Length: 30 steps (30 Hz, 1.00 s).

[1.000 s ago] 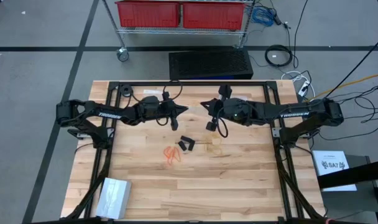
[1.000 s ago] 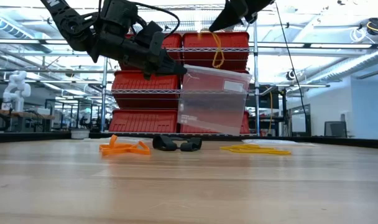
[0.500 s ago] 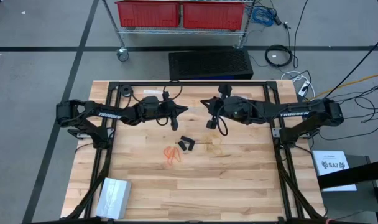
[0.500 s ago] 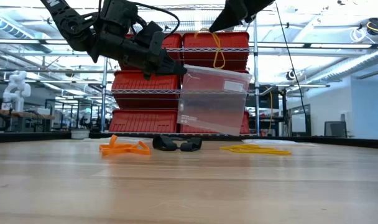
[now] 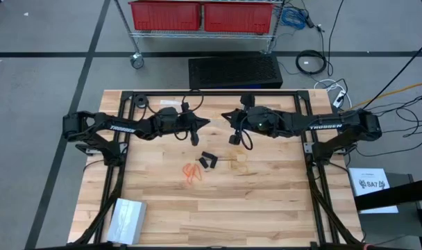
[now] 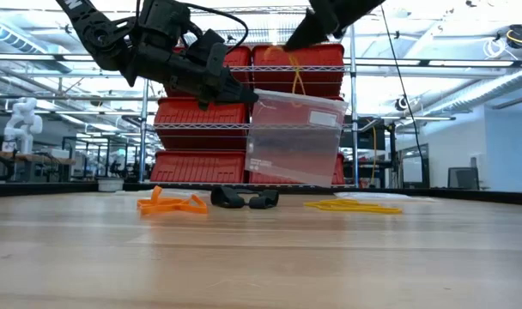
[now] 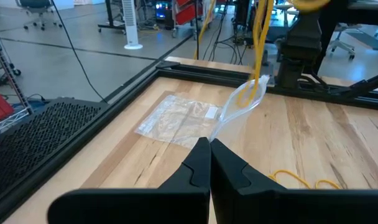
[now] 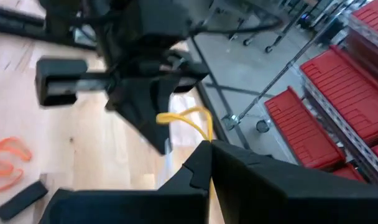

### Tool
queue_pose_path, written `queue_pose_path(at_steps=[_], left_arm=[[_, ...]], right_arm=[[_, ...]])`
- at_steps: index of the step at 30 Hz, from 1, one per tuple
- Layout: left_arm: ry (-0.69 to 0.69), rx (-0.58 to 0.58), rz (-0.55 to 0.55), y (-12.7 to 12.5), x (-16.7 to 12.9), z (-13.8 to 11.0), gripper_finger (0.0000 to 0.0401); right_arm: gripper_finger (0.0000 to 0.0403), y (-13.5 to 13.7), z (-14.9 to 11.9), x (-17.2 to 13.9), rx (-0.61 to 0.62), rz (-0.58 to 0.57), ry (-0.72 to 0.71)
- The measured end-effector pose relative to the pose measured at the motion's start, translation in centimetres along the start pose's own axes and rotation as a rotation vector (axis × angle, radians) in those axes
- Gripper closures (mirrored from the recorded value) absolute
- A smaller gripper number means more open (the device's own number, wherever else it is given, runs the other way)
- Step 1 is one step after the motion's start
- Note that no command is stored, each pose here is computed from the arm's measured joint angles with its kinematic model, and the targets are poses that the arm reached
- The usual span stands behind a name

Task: Sort rubber bands
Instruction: Put the right yellow rubber band into the middle transparent zip bag

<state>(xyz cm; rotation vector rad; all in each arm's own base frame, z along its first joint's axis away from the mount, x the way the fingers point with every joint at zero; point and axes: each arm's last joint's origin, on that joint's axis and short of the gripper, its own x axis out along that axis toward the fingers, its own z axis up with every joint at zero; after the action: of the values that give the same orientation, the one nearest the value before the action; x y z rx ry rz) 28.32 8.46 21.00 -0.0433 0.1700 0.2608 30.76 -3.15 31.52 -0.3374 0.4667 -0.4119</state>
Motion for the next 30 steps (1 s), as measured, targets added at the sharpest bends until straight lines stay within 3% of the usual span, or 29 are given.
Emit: queue_pose_path(at_steps=[20, 30], left_arm=[[0.0, 0.0, -0.001, 0.0, 0.0, 0.0, 0.0401], [0.001, 0.001, -0.001, 0.0, 0.0, 0.0, 0.0401]], right_arm=[[0.0403, 1.5, -2.9, 2.1, 0.106, 0.108, 0.224], [0.0403, 0.1, -4.0, 2.8, 0.219, 0.104, 0.298]])
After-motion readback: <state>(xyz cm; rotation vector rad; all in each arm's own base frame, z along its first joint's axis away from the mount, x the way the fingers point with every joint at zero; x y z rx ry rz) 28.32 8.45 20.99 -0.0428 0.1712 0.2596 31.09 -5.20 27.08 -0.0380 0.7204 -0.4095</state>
